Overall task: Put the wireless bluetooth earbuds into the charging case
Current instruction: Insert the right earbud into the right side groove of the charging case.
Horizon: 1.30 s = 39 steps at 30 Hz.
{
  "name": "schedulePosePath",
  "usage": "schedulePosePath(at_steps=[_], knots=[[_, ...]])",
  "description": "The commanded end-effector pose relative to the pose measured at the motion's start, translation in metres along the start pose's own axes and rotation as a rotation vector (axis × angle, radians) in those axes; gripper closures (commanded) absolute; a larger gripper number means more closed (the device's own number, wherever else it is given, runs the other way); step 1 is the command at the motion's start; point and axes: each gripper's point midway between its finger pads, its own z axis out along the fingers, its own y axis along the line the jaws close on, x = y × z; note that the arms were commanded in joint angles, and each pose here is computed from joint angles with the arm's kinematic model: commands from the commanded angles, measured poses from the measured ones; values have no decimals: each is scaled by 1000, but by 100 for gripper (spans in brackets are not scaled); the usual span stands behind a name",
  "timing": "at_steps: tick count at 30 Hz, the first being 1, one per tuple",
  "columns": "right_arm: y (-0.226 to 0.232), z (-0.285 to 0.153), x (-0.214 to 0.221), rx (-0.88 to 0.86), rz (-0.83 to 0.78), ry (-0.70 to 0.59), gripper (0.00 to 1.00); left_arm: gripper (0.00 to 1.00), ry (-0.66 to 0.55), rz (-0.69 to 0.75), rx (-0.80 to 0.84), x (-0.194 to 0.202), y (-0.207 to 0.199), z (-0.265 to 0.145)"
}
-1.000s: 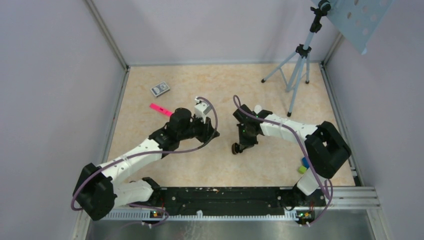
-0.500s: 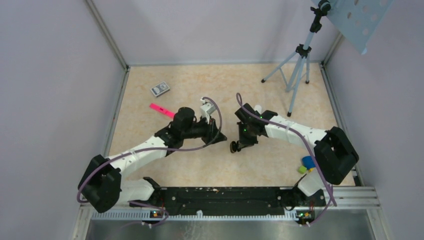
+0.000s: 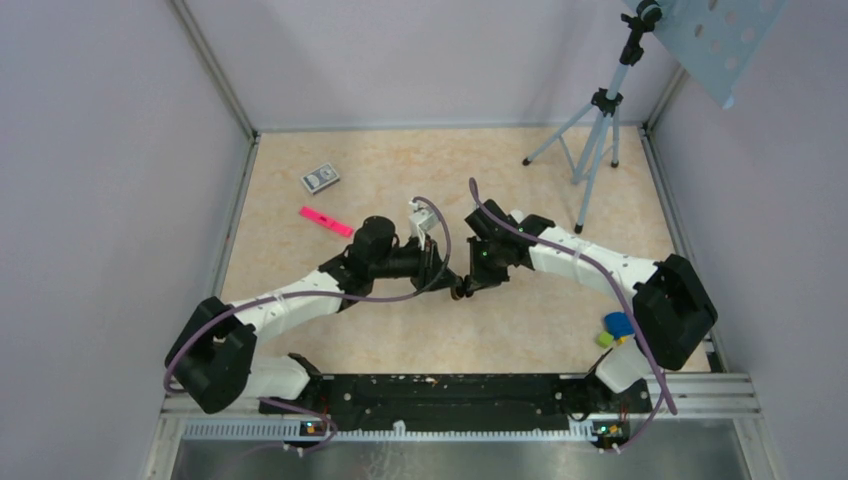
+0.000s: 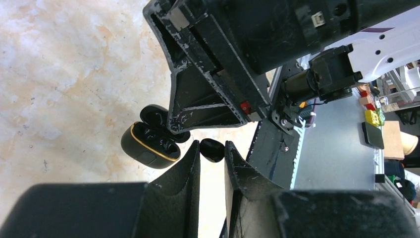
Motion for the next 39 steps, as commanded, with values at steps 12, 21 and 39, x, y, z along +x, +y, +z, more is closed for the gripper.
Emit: schedulePosePath(at_steps=[12,21,39], knots=[[25,-22,-17,-72,-17,-55,98,94,17,42,-7,8,6,14],[24,-23,-16,-69,-16,-58,98,96,70,68,-53,21,14,24],[22,-20,-13,-61,-17,-48,98,96,23,115,-48,-2,-1,17]])
